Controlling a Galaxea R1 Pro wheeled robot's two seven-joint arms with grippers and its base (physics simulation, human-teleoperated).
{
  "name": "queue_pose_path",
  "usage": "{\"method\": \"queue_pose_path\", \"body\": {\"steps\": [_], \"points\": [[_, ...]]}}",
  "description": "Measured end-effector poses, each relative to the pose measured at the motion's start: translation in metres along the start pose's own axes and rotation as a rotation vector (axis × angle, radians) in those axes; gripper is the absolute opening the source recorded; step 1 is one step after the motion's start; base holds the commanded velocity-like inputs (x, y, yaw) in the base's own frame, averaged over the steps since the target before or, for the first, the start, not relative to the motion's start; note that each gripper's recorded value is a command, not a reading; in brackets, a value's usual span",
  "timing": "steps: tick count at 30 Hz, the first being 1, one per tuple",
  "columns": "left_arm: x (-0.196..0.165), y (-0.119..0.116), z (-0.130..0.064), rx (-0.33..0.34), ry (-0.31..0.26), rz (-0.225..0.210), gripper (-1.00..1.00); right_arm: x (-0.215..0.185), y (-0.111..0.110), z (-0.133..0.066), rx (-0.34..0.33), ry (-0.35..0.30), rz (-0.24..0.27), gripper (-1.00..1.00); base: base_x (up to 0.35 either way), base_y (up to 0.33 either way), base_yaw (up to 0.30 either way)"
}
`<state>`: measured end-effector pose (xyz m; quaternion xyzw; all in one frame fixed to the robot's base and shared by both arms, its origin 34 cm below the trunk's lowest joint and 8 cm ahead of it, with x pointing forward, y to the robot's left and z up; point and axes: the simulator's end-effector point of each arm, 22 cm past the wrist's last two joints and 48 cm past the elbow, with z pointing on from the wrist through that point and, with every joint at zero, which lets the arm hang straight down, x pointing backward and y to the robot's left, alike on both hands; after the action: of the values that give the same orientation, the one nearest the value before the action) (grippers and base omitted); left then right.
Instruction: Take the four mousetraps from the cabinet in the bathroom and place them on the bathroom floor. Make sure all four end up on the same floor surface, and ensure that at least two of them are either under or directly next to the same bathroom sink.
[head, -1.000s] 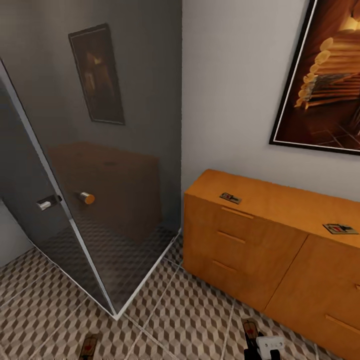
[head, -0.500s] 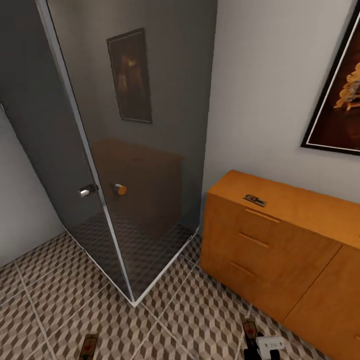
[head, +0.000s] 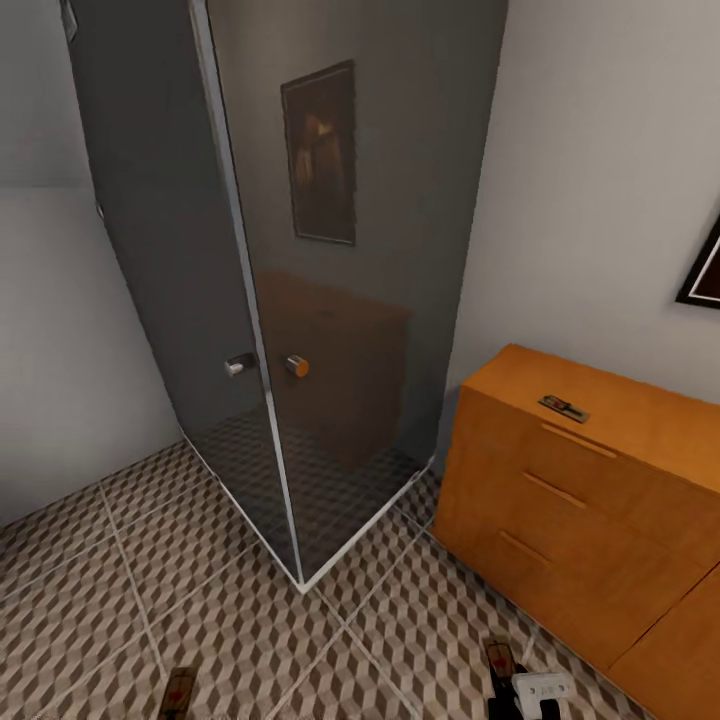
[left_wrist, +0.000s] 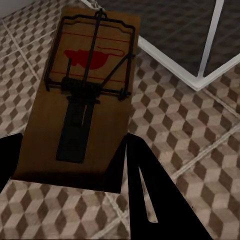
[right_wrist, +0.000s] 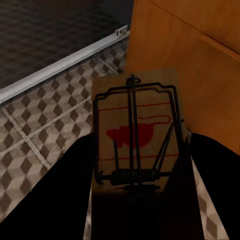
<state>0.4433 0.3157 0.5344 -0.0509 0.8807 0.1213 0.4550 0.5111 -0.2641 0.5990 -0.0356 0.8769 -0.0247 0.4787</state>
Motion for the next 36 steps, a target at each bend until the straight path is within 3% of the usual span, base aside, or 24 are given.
{"method": "queue_pose_path", "body": {"steps": [36], "points": [[0.0000, 0.0000, 0.0000, 0.000, 0.000, 0.000, -1.00, 0.0000, 0.0000, 0.0000, 0.000, 0.000, 0.000, -1.00, -0.079, 0.000, 0.284]]}}
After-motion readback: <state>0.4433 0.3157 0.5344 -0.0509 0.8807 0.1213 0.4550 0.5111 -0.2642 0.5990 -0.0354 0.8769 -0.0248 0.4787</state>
